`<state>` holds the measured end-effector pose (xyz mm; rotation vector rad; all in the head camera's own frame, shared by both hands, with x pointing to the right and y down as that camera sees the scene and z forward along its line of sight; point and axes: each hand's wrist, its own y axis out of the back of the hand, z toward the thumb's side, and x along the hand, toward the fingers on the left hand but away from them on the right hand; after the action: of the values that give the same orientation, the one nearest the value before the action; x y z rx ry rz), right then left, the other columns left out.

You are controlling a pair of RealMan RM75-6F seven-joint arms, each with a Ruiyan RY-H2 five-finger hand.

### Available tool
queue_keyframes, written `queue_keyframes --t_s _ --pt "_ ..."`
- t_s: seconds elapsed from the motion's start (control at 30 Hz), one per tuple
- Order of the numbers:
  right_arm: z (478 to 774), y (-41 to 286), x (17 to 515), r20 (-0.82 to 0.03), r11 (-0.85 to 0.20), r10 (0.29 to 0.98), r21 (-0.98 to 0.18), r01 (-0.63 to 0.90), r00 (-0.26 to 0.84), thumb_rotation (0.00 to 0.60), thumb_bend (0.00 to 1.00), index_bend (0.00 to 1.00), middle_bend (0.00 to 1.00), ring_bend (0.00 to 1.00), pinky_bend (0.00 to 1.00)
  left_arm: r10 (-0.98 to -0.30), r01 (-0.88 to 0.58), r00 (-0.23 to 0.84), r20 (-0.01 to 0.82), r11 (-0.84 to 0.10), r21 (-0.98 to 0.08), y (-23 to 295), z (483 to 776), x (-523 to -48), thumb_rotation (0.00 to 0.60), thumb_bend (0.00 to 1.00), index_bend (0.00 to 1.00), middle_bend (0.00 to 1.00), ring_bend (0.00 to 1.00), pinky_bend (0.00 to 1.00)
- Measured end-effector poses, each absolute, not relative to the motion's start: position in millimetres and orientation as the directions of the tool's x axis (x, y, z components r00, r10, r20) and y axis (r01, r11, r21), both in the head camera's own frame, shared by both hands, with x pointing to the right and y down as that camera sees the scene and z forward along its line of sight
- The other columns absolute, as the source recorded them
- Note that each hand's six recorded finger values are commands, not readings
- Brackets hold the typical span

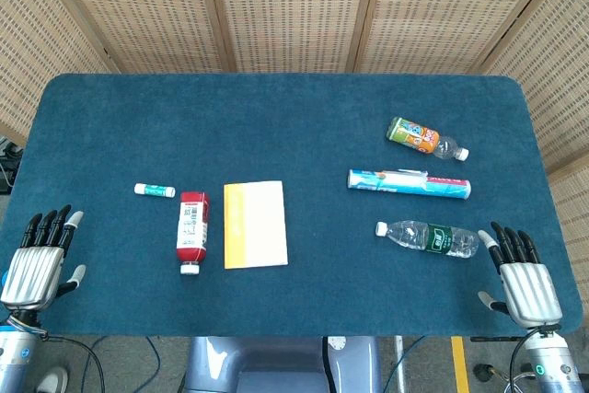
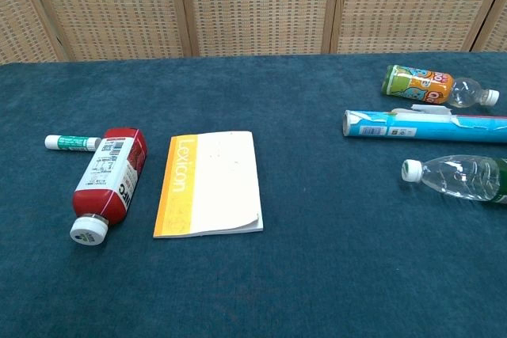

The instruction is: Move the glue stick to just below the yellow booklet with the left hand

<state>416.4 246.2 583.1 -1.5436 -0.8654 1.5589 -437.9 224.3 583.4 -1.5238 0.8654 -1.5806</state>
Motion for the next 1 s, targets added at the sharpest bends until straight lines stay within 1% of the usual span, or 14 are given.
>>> queue_keyframes --t_s 1.0 --pt "583.5 245.3 416.8 -0.48 -0.479 0.877 -0.876 -0.053 0.022 0.6 0.0 0.1 0.0 0.0 0.03 -0.873 0.047 -0.007 0.487 -0.487 -0.872 220.5 585.8 -441.7 0.6 0.33 0.0 0.0 0.0 0.0"
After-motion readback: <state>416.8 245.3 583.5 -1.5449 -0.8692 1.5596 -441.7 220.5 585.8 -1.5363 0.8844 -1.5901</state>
